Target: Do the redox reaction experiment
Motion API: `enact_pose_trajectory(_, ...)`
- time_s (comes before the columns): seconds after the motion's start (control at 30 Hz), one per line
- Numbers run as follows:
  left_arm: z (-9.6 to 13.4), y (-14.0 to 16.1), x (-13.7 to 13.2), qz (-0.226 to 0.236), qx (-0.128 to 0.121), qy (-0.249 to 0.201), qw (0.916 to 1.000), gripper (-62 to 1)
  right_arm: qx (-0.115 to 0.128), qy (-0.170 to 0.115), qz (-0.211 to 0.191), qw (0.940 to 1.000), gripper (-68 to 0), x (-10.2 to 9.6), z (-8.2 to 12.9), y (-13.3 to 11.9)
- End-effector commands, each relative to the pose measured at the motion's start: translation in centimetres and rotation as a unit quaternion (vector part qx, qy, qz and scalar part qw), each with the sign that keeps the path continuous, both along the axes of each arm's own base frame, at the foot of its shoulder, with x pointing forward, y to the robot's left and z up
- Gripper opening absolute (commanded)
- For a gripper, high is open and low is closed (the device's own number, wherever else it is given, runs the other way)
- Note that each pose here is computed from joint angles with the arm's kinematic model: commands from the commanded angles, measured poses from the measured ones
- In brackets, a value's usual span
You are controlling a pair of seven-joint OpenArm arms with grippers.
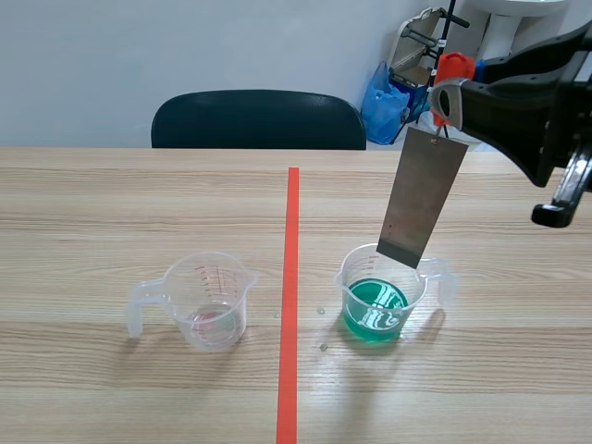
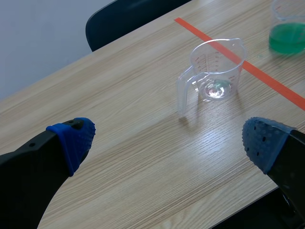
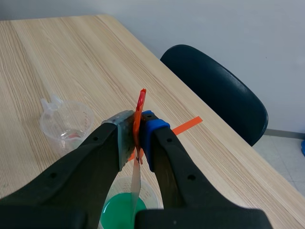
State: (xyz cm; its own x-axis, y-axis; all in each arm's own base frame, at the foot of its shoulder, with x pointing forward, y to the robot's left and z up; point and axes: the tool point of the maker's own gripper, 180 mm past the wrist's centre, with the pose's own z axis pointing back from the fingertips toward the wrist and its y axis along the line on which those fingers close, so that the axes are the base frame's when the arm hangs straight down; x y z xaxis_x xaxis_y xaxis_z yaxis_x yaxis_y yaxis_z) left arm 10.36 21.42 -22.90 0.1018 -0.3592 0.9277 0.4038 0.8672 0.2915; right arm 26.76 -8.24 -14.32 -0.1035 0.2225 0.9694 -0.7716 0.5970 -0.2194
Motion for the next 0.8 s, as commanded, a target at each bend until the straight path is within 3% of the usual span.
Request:
enact_pose_trajectory(0.0,0.6,-0.3,0.2,-0.001,-0.008,-0.012,0.9999,1.4,0.01,-0.015,0.006,0.9998,-66.9,0.0,1.1,0.3)
enact_pose_trajectory(0.17,0.5,-0.7,0.4,-0.02,-0.01,-0.005,0.9997,1.4,0.01,-0.015,0.006,0.9998,-66.9,0.0,1.1,0.3)
enact_pose_trajectory(0.27,-0.3,-1.3,0.3,-0.051,-0.022,0.026,0.9981,1.3,0.01,-0.015,0.006,0.9998,-66.9,0.0,1.1,0.3)
enact_pose_trajectory(0.4,-0.7,-3.1,1.3,-0.124,-0.061,0.058,0.9887,-45.7,0.009,-0.015,0.006,0.9998,-66.9,0.0,1.1,0.3)
enact_pose_trajectory(0.47,-0.3,-4.5,2.0,-0.168,-0.085,0.061,0.9803,-58.0,0.009,-0.015,0.006,0.9998,-66.9,0.0,1.1,0.3)
enact_pose_trajectory(0.6,0.9,-6.7,4.5,-0.214,-0.133,0.046,0.9667,-59.2,0.009,-0.015,0.006,0.9998,-66.9,0.0,1.1,0.3)
enact_pose_trajectory(0.77,1.0,-10.1,7.8,-0.256,-0.145,0.04,0.9548,-59.2,0.009,-0.015,0.006,0.9998,-66.9,0.0,1.1,0.3)
